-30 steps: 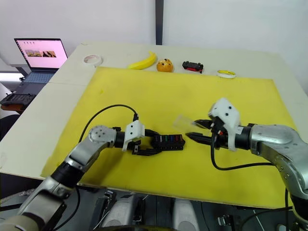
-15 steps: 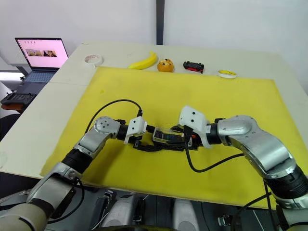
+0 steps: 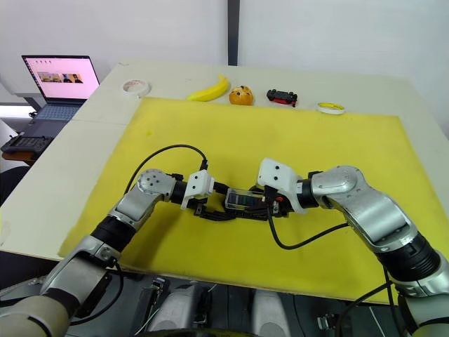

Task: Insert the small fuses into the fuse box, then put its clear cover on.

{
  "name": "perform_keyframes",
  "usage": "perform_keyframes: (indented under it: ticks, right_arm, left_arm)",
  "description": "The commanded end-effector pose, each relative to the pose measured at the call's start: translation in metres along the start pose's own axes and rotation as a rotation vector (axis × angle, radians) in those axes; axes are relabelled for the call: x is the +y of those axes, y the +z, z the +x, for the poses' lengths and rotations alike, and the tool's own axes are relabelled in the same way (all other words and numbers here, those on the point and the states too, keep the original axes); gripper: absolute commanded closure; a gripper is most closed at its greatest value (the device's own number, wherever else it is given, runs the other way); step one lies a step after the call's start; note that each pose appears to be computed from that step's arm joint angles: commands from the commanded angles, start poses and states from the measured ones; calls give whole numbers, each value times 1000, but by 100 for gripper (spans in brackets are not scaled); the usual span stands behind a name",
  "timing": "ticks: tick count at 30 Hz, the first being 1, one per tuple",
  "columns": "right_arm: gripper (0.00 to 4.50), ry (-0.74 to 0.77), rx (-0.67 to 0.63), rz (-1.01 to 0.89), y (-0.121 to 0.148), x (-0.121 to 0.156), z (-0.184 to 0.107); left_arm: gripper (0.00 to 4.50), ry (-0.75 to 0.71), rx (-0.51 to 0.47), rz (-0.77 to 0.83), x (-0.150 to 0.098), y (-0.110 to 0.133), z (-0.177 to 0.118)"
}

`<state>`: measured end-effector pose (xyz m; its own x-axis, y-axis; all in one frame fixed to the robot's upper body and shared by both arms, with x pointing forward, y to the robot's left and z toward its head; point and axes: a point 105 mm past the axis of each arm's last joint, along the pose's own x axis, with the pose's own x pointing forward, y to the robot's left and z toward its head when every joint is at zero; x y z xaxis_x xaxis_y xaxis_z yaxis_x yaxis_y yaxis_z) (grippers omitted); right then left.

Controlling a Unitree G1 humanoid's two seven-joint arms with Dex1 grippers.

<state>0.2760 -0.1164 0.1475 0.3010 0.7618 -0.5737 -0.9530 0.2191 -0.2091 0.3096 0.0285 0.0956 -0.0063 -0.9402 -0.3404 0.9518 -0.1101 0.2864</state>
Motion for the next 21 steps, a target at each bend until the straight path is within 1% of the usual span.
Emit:
perform_keyframes:
  ticks: [1, 14, 21]
  right_arm:
    - [280, -1, -5, -24, 2, -1, -1]
    - [280, 2, -1, -35, -6, 0, 1]
    - [280, 0, -10, 0, -12, 1, 1]
  left_arm:
    - [191, -1, 33, 17, 2, -1, 0]
    - [191, 0, 26, 19, 3, 1, 1]
    - [191, 1, 22, 22, 2, 2, 2]
